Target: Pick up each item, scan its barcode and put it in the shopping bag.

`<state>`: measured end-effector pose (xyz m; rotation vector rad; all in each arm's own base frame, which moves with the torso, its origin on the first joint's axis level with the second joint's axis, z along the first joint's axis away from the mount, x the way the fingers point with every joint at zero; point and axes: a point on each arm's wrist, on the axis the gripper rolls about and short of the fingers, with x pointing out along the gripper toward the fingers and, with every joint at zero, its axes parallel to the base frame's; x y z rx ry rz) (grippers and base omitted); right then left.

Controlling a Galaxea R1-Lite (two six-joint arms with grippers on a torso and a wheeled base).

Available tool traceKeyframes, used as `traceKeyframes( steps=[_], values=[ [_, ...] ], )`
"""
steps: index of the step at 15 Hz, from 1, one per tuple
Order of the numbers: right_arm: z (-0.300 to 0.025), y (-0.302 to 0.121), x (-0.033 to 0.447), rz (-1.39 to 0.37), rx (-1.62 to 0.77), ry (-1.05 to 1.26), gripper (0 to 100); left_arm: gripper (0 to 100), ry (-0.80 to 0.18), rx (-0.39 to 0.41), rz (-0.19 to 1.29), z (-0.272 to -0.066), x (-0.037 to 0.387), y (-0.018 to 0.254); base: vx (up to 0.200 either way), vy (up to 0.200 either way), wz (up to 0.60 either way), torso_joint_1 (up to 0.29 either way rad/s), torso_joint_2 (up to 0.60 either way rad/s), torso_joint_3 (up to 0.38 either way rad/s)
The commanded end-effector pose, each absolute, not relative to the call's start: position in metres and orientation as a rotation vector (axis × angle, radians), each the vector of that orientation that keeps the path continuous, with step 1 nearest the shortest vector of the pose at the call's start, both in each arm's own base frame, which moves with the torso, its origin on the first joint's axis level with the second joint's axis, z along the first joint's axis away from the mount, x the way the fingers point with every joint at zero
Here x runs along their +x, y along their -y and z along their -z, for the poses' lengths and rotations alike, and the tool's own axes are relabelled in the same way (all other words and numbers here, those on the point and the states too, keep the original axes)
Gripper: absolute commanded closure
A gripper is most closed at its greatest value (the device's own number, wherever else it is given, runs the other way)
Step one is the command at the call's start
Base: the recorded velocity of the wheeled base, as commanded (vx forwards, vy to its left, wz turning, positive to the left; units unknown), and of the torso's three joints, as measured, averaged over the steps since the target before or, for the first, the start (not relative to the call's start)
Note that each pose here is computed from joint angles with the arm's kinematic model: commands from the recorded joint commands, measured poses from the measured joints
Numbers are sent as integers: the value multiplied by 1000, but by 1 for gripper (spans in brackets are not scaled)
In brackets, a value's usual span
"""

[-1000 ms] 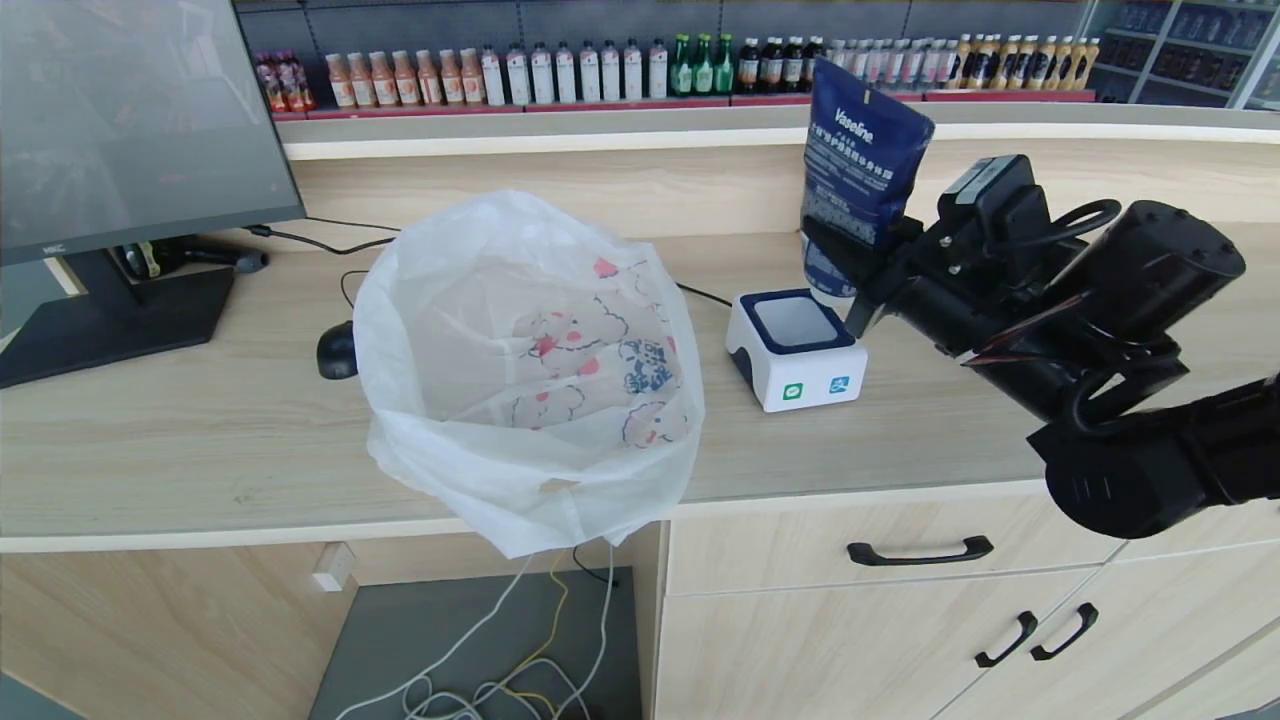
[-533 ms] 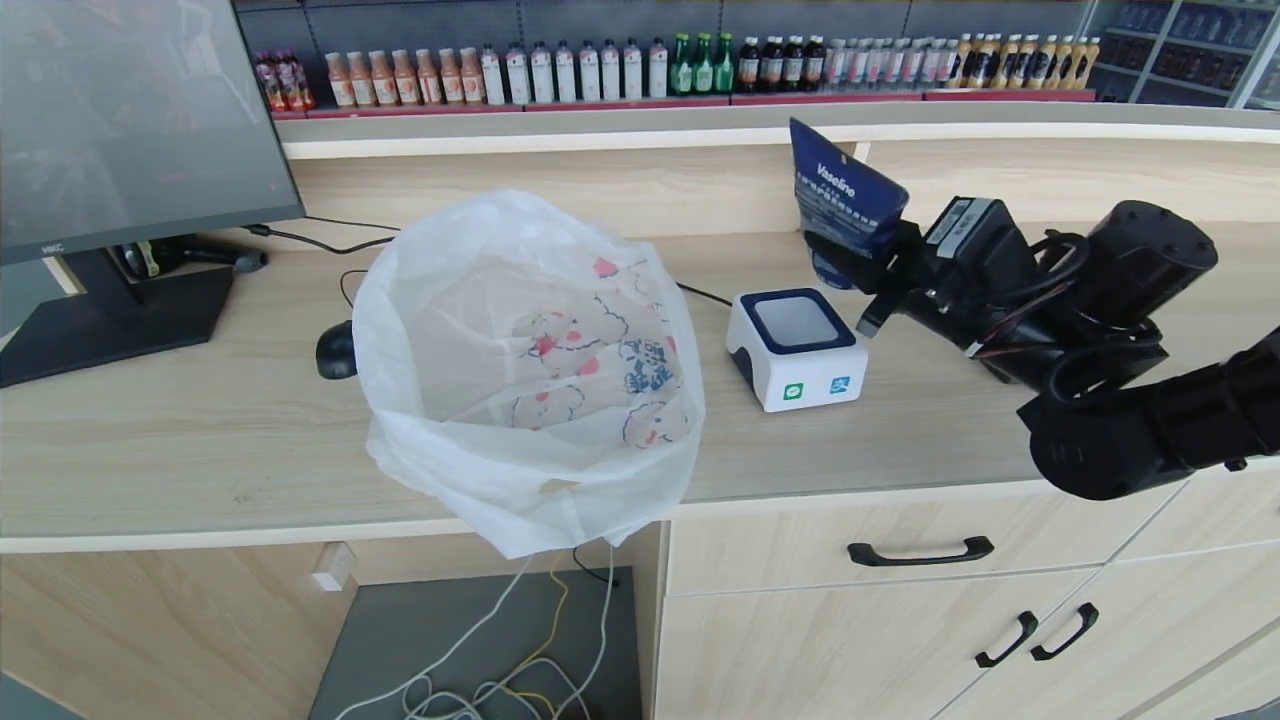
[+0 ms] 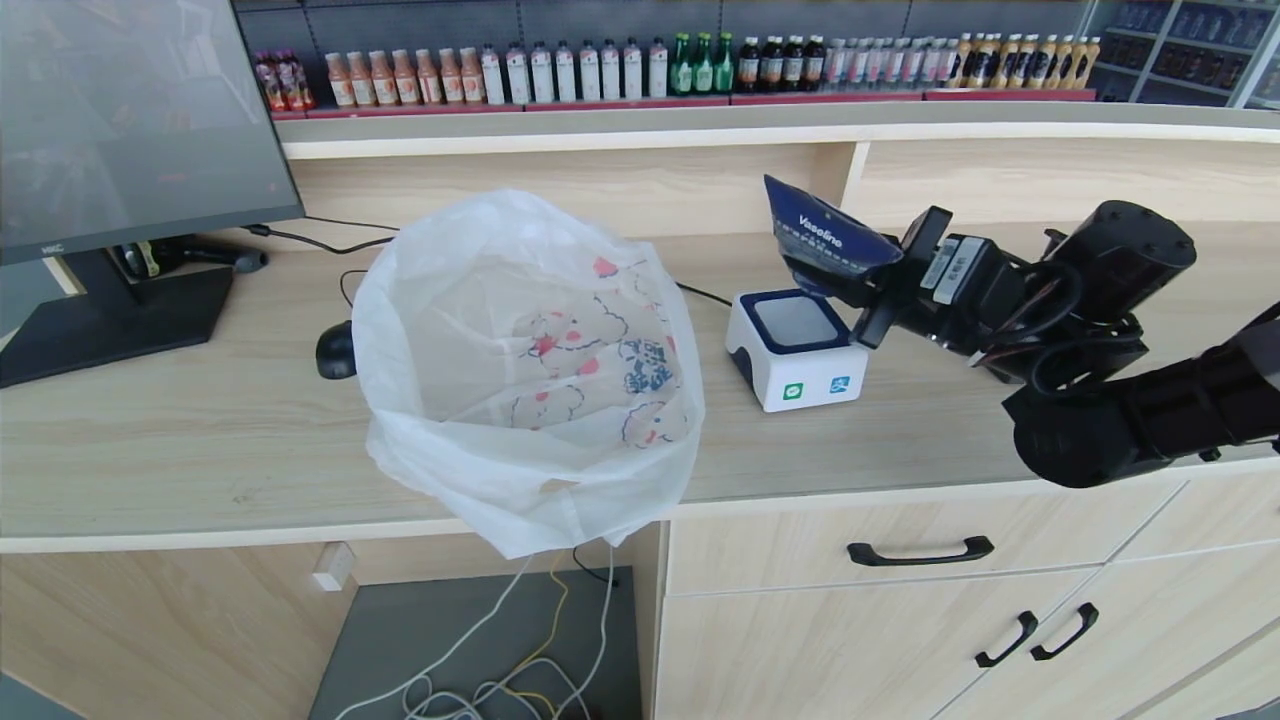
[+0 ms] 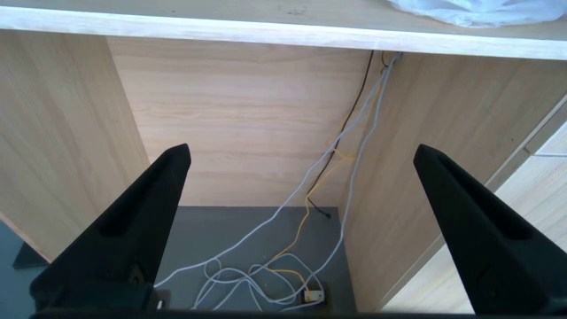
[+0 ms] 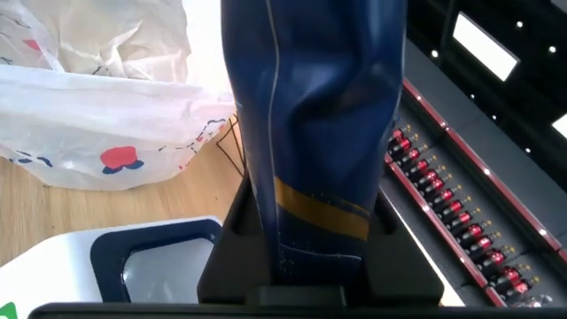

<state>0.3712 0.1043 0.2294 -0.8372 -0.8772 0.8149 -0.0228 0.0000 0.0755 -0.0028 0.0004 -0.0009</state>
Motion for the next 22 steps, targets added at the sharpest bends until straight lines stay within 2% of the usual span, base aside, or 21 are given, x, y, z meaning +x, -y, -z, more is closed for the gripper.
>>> traceKeyframes(
  steps=[1,12,22],
  values=[
    [-227,-104,376,-825,-842,883,100,0,0,-3,0,-75,-23,0,0,0,0,0,0,0],
    [-213,-91,380,-858,-900,875,100,0,0,-3,0,-75,-23,0,0,0,0,0,0,0],
    [-203,-103,373,-895,-892,860,100,0,0,-3,0,-75,-23,0,0,0,0,0,0,0]
  ],
)
